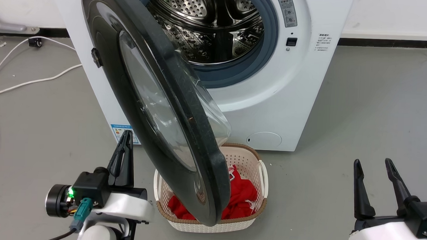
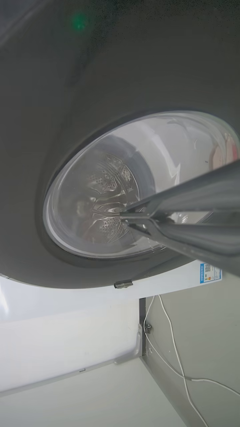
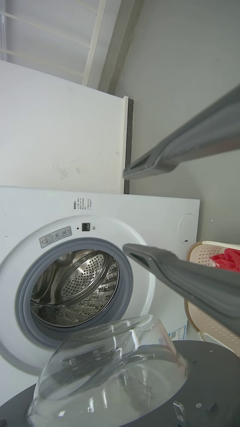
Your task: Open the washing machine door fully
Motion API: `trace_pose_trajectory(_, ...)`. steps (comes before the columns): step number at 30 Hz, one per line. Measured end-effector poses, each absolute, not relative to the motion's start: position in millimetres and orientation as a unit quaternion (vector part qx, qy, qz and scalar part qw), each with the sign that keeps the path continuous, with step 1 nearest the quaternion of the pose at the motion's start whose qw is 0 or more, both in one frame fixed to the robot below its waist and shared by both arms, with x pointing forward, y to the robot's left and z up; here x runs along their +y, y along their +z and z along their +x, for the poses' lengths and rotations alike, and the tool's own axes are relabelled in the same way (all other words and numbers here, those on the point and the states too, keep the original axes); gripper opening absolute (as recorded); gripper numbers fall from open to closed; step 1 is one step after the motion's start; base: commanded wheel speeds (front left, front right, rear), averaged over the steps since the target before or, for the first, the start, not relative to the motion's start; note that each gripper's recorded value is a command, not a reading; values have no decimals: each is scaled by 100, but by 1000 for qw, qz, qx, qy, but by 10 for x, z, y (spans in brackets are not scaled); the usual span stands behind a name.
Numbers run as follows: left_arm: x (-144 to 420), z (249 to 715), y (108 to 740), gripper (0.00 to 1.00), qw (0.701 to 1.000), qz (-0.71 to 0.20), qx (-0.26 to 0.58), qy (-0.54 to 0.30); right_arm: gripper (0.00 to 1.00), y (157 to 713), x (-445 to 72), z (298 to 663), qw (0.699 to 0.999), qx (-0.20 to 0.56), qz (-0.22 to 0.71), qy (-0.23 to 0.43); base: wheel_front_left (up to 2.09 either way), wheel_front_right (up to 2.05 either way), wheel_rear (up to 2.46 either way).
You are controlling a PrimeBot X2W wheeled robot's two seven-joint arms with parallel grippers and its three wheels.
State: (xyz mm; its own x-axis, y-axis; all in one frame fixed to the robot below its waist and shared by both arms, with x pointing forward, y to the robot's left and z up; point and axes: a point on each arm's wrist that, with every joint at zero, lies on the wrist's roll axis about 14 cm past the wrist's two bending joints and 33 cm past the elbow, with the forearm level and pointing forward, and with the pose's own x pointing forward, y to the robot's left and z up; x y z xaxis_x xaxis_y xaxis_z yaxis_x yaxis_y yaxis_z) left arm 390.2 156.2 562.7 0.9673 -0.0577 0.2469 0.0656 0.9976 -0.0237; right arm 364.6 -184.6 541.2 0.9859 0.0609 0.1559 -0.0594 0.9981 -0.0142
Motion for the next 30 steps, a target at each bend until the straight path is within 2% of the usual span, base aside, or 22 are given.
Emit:
trace_pose_trajectory(4, 1564, 3907, 5784, 0, 988, -19, -148, -30, 100, 5402, -1850, 3648, 997, -77, -1, 30, 0, 0, 0)
trace_pose_trajectory(9, 1565, 3879, 6231, 0, 976, -25, -215, -28, 100, 5398, -1850, 3650, 997, -77, 1, 29, 0, 0, 0)
trace_pose_trajectory(17, 1506, 3644, 7206, 0, 929, -33, -367, -36, 100, 5381, -1859, 3658, 997, -74, 5, 28, 0, 0, 0)
trace_pose_trajectory(25, 1131, 3201, 7885, 0, 869, -49, -482, -104, 100, 5381, -1893, 3657, 997, -74, 8, 23, 0, 0, 0)
trace_pose_trajectory(30, 743, 3059, 7912, 0, 853, -69, -484, -180, 100, 5378, -1901, 3653, 997, -73, 8, 21, 0, 0, 0)
